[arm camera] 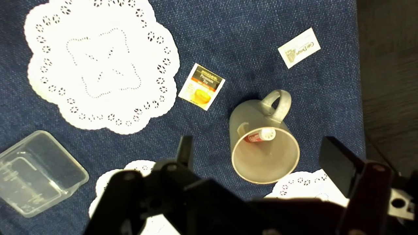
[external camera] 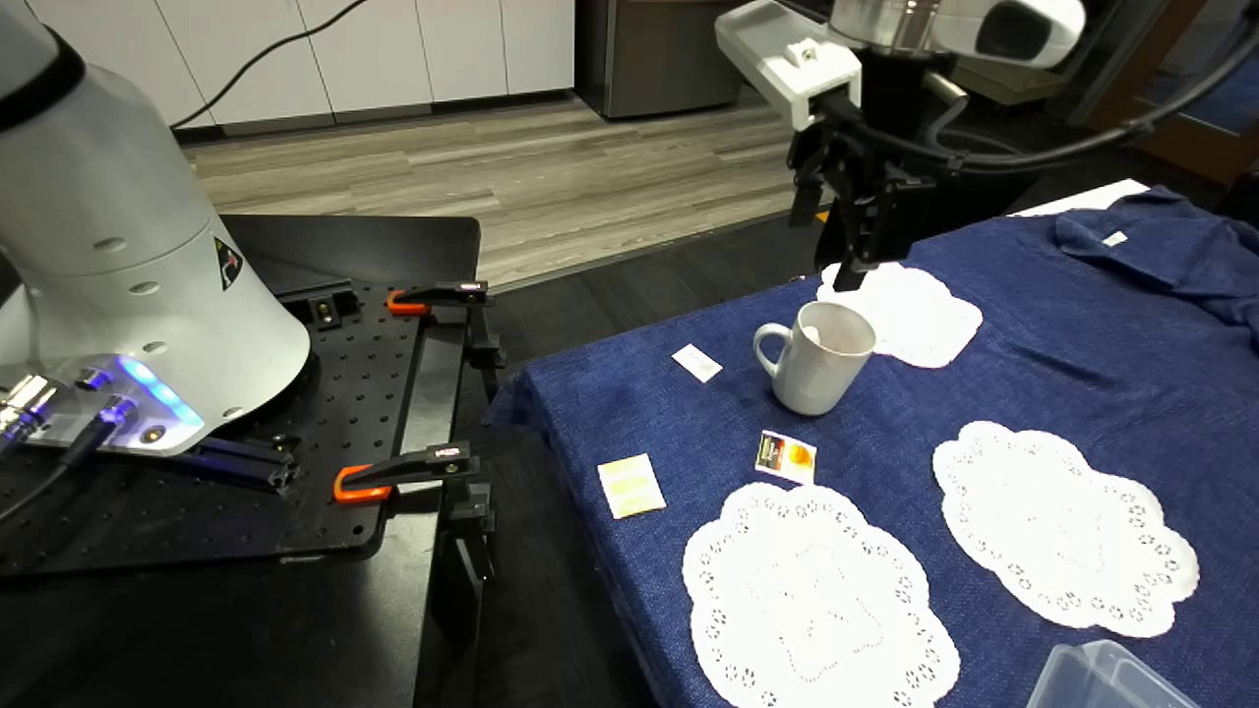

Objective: Take the marker out of the cup and put it on the table

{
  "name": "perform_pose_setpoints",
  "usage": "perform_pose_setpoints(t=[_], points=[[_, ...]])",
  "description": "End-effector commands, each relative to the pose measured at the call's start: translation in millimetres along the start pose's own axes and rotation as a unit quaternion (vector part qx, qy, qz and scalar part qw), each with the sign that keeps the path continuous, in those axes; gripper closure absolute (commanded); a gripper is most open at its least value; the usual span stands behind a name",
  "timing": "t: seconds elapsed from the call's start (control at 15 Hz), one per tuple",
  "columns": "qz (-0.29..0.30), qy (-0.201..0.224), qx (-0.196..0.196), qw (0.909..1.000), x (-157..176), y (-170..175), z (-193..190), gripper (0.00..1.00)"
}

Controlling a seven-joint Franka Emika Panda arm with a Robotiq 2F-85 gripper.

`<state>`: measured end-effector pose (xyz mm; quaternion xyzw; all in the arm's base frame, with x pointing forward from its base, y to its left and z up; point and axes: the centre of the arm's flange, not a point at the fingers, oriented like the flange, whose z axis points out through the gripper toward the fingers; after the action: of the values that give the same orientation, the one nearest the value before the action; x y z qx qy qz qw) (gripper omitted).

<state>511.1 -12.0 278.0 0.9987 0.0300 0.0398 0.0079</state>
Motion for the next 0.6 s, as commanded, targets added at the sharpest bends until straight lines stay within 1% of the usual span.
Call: perform_pose_setpoints(t=[0.0, 0.13, 0.33, 0.4, 0.47, 0.53], points=[[0.006, -0.002, 0.004, 1.0, 27.5, 1.5, 17.8, 0.15], [0.001, -0.007, 0.002, 1.0, 36.1, -1.1, 26.4, 0.29], [-0.002, -0.011, 0.0, 0.9999, 50.3, -5.0, 37.3, 0.45], [-0.003, -0.012, 0.0, 0.9999, 54.8, -6.8, 40.6, 0.55], [-0.004, -0.014, 0.0, 0.9999, 58.8, -8.6, 43.5, 0.57], [-0.005, -0.015, -0.003, 0.9999, 63.4, -12.0, 47.4, 0.55]])
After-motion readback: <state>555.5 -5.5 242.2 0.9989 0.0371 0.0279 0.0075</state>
